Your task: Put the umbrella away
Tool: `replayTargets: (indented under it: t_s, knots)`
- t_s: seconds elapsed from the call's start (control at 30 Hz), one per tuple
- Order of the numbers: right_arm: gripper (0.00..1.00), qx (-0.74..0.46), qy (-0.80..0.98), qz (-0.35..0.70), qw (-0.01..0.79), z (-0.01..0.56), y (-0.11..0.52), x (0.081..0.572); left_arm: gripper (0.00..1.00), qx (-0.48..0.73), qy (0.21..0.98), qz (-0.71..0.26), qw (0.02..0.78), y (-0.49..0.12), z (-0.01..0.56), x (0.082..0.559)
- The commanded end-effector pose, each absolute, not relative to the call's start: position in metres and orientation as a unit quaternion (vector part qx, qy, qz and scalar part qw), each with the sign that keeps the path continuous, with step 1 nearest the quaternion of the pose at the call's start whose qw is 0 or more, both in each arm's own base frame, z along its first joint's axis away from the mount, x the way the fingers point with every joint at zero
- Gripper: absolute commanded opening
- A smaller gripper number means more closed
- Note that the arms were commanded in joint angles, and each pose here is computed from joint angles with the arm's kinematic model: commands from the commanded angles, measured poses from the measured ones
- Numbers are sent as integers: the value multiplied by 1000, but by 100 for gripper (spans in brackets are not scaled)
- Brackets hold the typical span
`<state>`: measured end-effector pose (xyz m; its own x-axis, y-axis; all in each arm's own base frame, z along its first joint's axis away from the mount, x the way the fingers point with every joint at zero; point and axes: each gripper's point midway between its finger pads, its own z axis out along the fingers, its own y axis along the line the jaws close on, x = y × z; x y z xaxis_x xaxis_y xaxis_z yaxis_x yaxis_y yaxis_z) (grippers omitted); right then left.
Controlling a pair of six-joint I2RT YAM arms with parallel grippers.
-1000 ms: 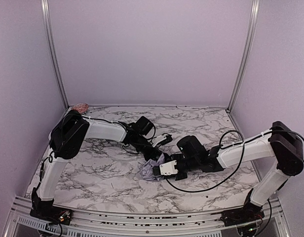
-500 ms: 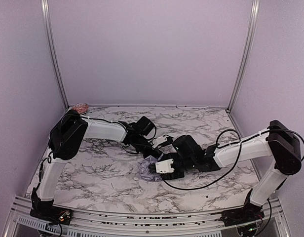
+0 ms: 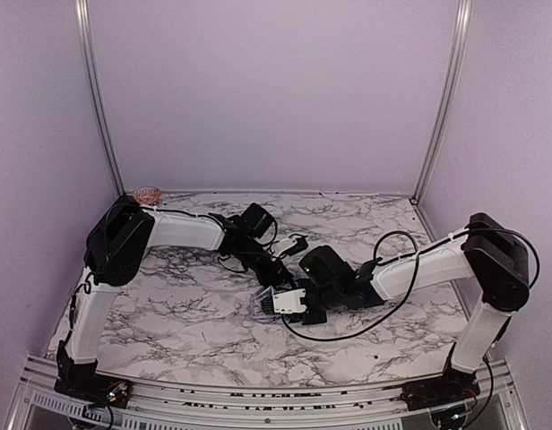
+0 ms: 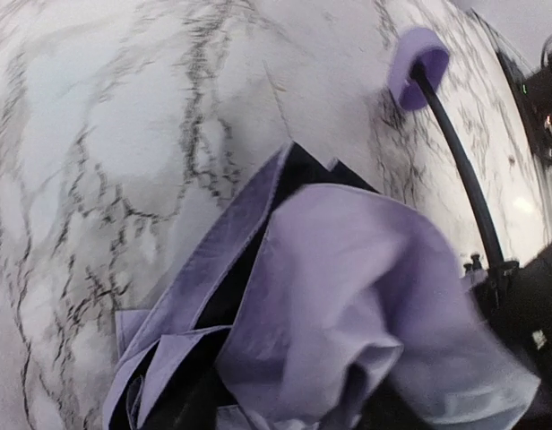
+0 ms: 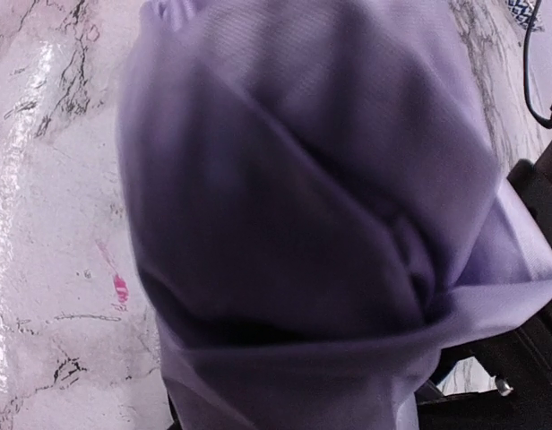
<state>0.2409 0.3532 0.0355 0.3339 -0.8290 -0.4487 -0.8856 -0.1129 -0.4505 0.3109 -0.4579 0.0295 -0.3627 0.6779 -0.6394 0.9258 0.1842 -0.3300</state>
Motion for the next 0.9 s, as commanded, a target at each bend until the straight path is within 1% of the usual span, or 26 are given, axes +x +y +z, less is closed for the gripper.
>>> replayTargets:
  t_s: [0.0,0.07,0.1,0.17,0.23,0.3,0.33,0.43,0.47,0.5,0.57,0.67,0.7,0.77,0.83,0.87]
  knots:
    - [13,-731,595,48,330,42,351,246,72,455,796,-334,221,-437,56,356]
    - [9,-715,607,56,343,54,350,253,81,413,807,-320,276,-419,73,384]
    - [8,-704,614,63,351,62,349,258,85,376,814,-313,315,-399,86,410]
    - [5,-676,630,86,372,82,346,269,92,313,809,-316,385,-365,113,438]
    - [4,-642,643,116,401,108,338,286,94,266,800,-323,430,-334,134,455]
    - [3,-612,643,158,433,138,332,298,93,263,795,-311,450,-318,143,456]
    - [3,-597,641,182,448,154,328,303,89,277,791,-302,454,-316,144,450]
    - [3,-569,630,232,476,190,317,316,65,338,759,-324,452,-327,156,416]
    - [2,-563,633,233,478,197,313,320,59,366,743,-332,451,-333,159,400]
    - [3,-560,635,230,480,204,312,325,56,401,720,-341,453,-342,166,380]
    - [3,-557,644,233,469,211,311,329,55,471,674,-343,455,-361,169,341]
    - [4,-558,644,248,461,225,312,329,62,549,611,-343,454,-388,167,293]
    - [4,-561,639,253,461,230,313,327,65,562,600,-345,453,-392,166,285]
    - [5,-569,626,262,464,238,313,320,71,568,596,-343,452,-394,163,286]
    - [5,-574,613,267,472,247,314,315,73,565,602,-340,450,-397,158,291]
    - [5,-575,608,270,476,251,314,313,72,567,600,-347,445,-399,157,289]
